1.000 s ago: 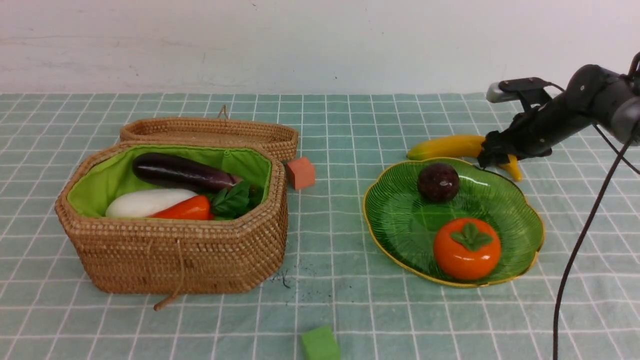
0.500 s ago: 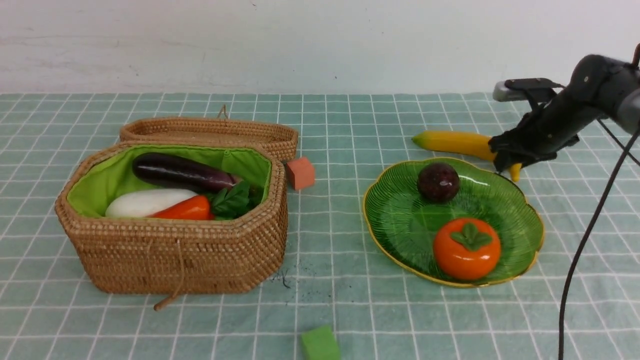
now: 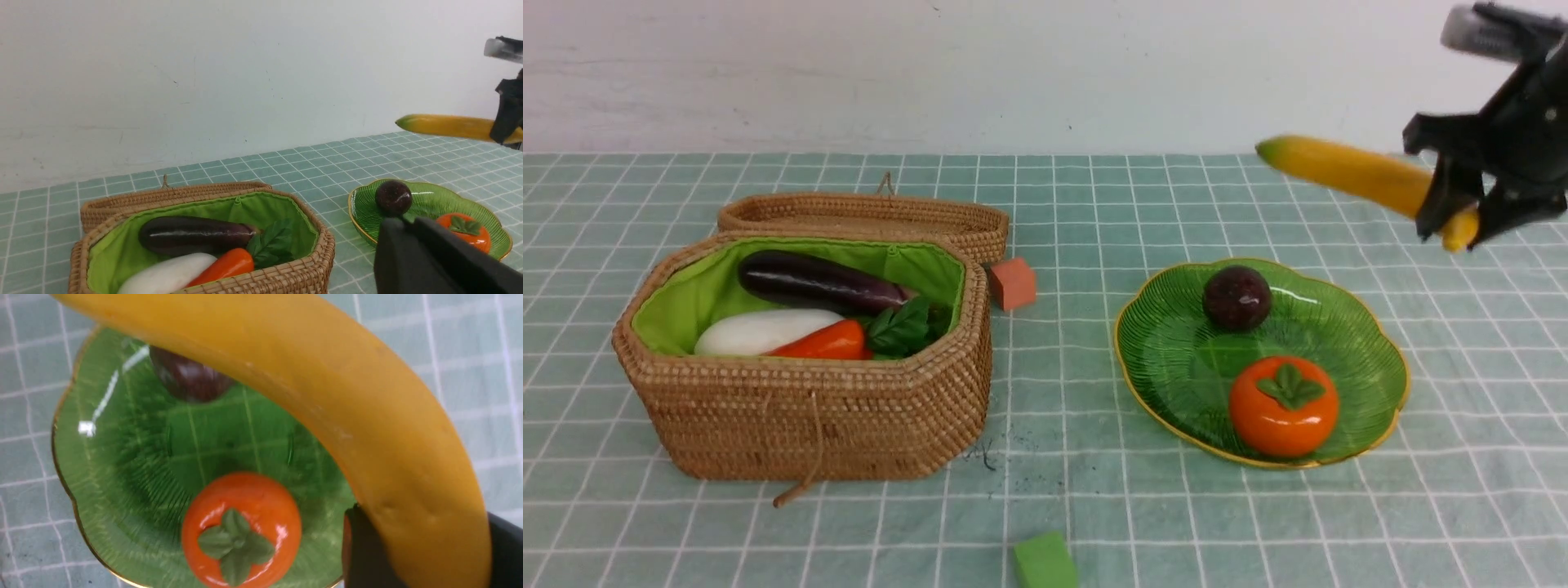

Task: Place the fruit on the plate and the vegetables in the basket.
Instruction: Use the right arm to grab a banana and put it into the right plate

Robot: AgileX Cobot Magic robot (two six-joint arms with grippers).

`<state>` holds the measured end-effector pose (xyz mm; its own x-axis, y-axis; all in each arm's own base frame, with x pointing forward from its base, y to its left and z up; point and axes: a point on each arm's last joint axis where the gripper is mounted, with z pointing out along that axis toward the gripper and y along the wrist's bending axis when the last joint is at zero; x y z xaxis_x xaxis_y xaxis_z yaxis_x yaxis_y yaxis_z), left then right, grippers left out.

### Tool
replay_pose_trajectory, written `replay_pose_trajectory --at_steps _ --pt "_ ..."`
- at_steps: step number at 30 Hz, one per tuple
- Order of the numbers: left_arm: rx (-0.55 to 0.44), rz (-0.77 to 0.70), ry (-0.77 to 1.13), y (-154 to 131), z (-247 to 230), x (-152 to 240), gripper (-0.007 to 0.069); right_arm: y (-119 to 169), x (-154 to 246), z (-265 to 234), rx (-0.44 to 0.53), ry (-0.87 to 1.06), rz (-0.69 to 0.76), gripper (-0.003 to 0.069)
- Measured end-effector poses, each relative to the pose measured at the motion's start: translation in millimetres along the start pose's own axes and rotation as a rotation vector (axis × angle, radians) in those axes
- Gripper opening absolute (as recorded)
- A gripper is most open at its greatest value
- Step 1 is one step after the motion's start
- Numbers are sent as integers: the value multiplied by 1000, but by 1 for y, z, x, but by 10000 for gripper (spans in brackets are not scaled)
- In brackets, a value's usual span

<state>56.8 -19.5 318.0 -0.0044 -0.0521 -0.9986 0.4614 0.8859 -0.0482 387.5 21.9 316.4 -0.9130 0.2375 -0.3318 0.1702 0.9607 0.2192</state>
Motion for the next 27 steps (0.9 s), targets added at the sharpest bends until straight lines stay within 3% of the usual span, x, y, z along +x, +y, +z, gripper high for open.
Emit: replay_pose_trajectory --at_steps 6,11,15,19,27 --pt "1 -1 3 0 0 0 26 -2 35 30 97 -76 217 299" --pt "1 -3 4 0 0 0 26 -13 49 66 159 -14 374 299" --pt "2 -9 6 0 0 1 26 -6 53 74 160 13 341 327" --pt "6 -20 9 -1 0 1 26 10 58 76 141 20 258 395" --pt "-10 -26 27 1 0 3 26 15 61 69 115 35 176 518"
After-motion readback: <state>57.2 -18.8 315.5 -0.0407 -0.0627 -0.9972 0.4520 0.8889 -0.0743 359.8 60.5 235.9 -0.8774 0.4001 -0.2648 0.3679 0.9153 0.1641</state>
